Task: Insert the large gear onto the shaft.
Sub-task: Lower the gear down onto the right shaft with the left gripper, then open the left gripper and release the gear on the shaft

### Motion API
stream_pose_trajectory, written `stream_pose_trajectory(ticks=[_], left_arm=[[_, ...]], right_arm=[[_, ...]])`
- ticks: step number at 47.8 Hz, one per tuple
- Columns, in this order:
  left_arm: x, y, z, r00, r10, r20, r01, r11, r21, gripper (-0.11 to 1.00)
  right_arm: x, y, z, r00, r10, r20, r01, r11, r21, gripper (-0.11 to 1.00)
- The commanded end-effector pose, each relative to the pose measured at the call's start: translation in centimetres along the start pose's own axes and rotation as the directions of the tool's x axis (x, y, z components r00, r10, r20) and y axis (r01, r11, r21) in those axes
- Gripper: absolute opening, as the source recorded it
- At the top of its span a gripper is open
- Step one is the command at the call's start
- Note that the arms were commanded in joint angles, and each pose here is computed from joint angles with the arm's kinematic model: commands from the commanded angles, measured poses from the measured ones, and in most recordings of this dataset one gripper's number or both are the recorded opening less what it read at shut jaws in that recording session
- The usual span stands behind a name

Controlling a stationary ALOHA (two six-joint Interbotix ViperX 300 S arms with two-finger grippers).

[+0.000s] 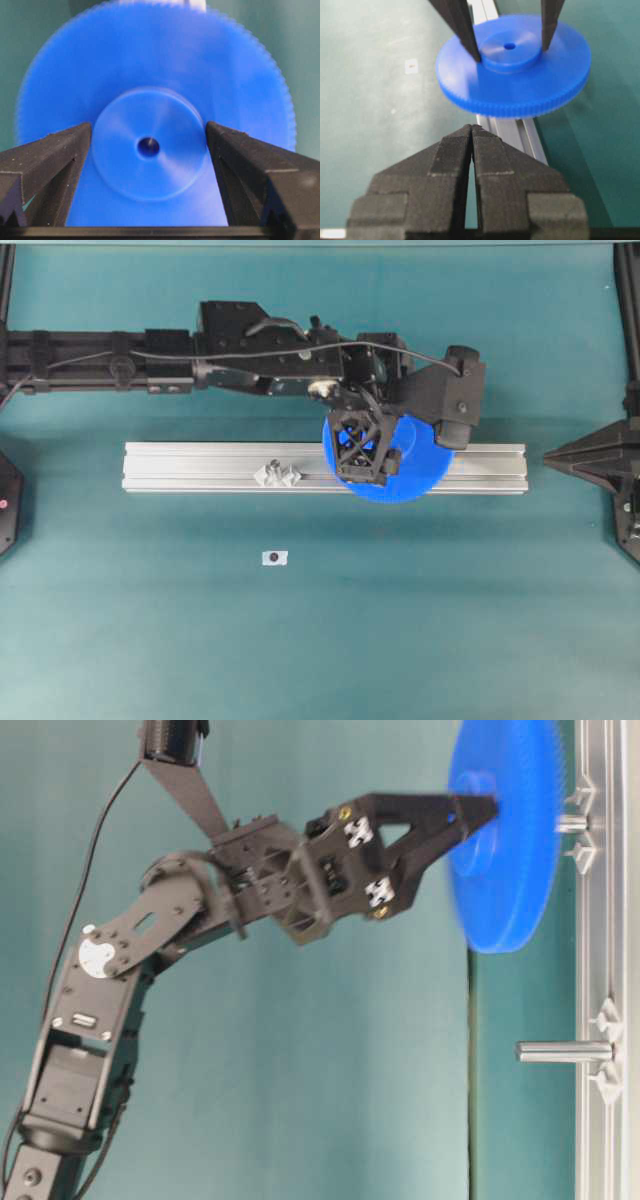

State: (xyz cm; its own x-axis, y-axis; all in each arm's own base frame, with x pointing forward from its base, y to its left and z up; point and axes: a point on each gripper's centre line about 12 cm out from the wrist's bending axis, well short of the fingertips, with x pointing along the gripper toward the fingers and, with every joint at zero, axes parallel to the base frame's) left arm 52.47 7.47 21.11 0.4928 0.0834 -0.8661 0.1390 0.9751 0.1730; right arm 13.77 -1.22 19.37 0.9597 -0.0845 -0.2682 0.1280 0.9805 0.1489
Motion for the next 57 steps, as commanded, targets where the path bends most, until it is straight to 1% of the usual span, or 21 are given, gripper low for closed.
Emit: stream_pose_trajectory(ticks=[1, 5, 13, 30, 42, 53, 57], left_arm=[[-2.7, 0.7, 1.0, 0.998, 0.023, 0.052, -0.023, 1.000, -0.005, 0.90], [-2.3, 0.6, 0.8, 0.999, 0.018, 0.038, -0.018, 1.000, -0.005, 0.90], [-2.1, 0.4, 0.9, 0.999, 0.016, 0.038, -0.016, 1.000, -0.001, 0.90], [-2.8, 0.4, 1.1, 0.999, 0.019, 0.050, -0.019, 1.000, 0.000, 0.90], [-4.1, 0.4, 0.9, 0.998, 0.024, 0.062, -0.024, 1.000, 0.011, 0.90], [-6.2, 0.1, -0.1, 0.997, 0.029, 0.078, -0.029, 1.000, 0.000, 0.90], [-7.3, 0.1, -0.2, 0.993, 0.040, 0.112, -0.040, 0.999, -0.008, 0.90]], right_arm=[[0.0, 0.0, 0.5, 1.000, -0.003, 0.013, 0.003, 1.000, 0.009, 0.10], [0.0, 0.0, 0.5, 1.000, -0.001, 0.013, 0.001, 1.000, 0.010, 0.10], [0.0, 0.0, 0.5, 1.000, -0.001, 0.013, 0.001, 1.000, 0.010, 0.10], [0.0, 0.0, 0.5, 1.000, -0.001, 0.014, 0.001, 1.000, 0.010, 0.10], [0.0, 0.0, 0.5, 1.000, -0.001, 0.016, 0.000, 1.000, 0.010, 0.10], [0.0, 0.0, 0.4, 1.000, -0.001, 0.013, 0.001, 1.000, 0.010, 0.10], [0.0, 0.0, 0.4, 1.000, -0.001, 0.013, 0.001, 1.000, 0.010, 0.10]])
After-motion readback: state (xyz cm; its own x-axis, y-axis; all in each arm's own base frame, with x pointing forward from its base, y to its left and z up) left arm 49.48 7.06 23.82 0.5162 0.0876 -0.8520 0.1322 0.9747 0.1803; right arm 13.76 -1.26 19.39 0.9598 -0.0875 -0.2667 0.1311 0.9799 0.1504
